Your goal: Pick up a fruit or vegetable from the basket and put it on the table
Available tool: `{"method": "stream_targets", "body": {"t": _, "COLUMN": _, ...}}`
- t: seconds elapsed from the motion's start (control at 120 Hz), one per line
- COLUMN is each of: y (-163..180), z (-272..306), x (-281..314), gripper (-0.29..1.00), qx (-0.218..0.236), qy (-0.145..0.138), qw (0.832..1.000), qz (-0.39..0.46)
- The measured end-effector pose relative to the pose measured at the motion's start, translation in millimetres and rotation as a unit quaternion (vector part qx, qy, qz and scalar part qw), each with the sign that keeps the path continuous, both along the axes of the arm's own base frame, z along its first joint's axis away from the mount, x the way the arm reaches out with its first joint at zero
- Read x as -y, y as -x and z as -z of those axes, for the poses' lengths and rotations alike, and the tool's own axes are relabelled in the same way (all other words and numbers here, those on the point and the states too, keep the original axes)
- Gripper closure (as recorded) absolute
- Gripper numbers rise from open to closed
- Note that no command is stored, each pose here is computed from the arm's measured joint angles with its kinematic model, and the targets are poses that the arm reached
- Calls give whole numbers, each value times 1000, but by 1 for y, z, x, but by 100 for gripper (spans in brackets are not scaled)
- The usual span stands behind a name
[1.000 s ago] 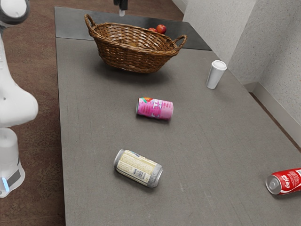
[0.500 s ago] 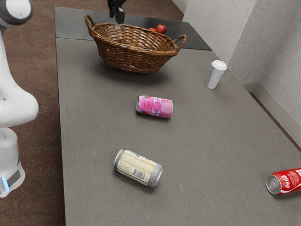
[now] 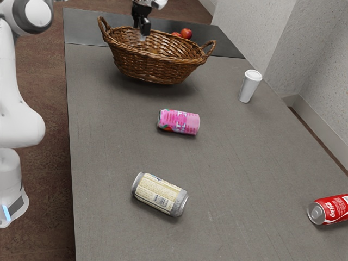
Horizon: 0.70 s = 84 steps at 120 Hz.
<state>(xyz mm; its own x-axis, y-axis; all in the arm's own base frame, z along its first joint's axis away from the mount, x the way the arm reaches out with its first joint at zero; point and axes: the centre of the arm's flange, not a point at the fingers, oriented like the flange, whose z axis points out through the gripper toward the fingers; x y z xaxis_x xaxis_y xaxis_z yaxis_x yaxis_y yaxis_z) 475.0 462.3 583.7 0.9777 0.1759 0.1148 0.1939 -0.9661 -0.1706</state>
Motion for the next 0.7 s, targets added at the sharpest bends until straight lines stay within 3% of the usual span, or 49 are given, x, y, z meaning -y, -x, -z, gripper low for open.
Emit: {"method": "stream_targets", "body": {"t": 0.7, "y": -22, "z": 24, "x": 13, "gripper": 2, "qx": -2, "qy": 18, "qw": 1000, "qz": 20}}
